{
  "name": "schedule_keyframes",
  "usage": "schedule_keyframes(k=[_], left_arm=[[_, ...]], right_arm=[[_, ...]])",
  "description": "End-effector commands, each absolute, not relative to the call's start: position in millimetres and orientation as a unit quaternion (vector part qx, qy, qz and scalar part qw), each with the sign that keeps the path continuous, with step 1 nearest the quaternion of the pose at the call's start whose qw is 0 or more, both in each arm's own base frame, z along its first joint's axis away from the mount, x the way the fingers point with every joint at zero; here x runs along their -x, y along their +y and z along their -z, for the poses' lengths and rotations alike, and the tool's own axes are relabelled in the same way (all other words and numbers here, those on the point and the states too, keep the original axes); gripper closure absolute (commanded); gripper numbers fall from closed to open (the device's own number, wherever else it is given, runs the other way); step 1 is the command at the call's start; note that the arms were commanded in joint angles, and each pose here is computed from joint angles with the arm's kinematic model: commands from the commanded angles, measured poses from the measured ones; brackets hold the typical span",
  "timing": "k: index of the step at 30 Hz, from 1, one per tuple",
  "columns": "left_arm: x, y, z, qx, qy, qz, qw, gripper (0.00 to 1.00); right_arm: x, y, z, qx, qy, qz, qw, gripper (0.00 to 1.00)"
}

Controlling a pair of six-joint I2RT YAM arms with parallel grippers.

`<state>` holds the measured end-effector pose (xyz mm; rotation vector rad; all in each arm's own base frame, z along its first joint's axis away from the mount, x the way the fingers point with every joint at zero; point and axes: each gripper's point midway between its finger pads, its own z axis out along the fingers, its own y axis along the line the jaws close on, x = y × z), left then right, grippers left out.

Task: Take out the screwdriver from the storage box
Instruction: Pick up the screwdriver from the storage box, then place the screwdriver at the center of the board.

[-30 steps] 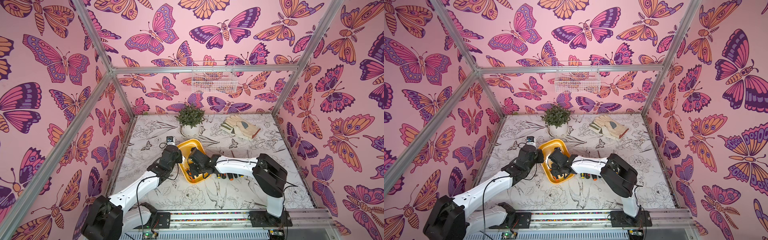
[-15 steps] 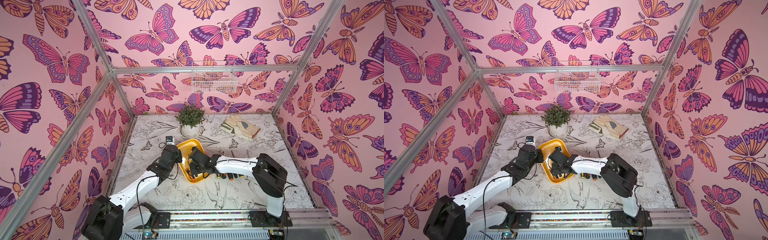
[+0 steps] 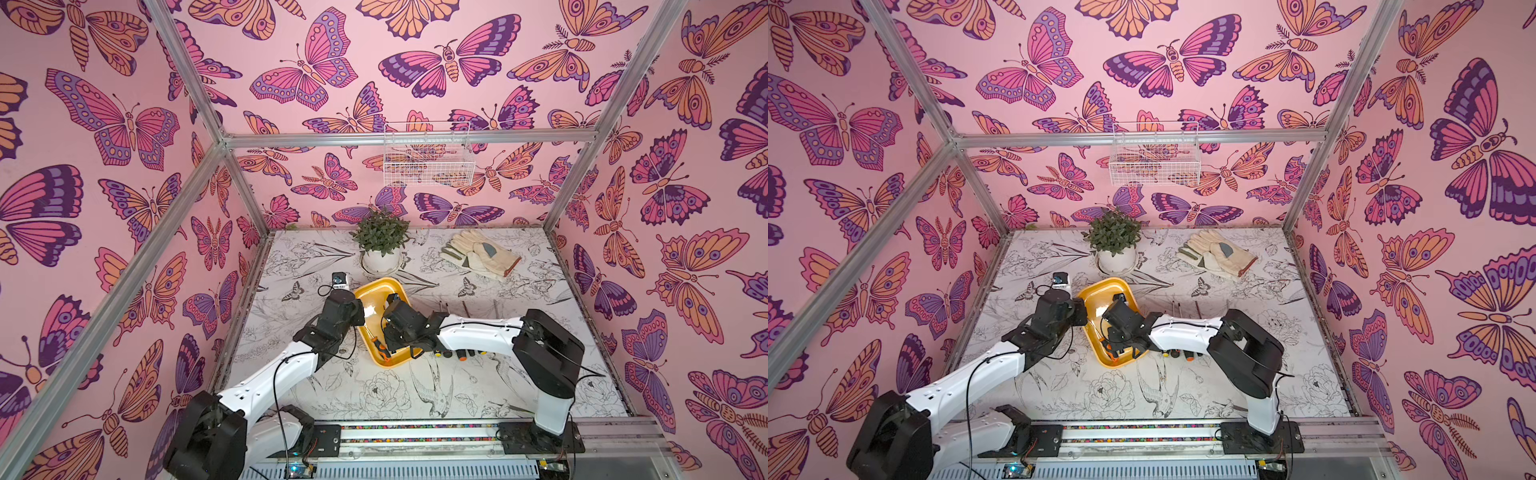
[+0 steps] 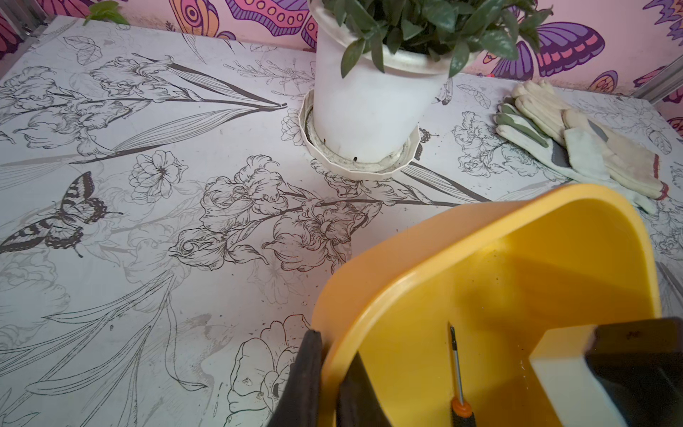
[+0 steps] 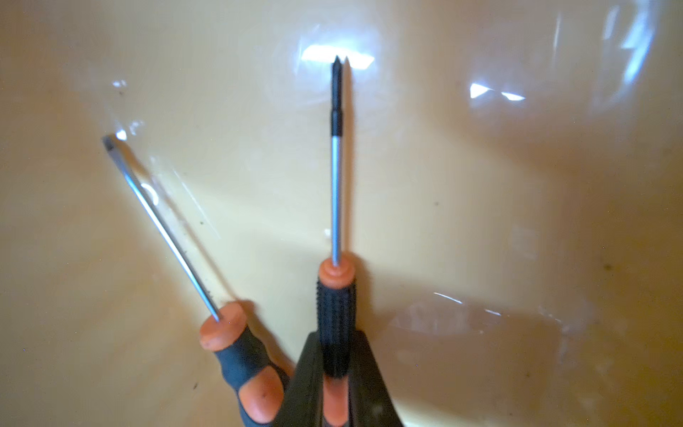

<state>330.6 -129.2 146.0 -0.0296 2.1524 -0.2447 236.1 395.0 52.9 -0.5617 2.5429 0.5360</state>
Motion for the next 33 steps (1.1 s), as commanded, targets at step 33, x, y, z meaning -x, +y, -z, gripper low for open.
schedule_keyframes(k=[33], left_arm=[[-322, -149, -134, -0.010, 0.886, 0.147, 0.439, 1.00]], right_arm=[[-205, 253, -194, 0.234, 0.895, -0.142, 0.352, 1.00]])
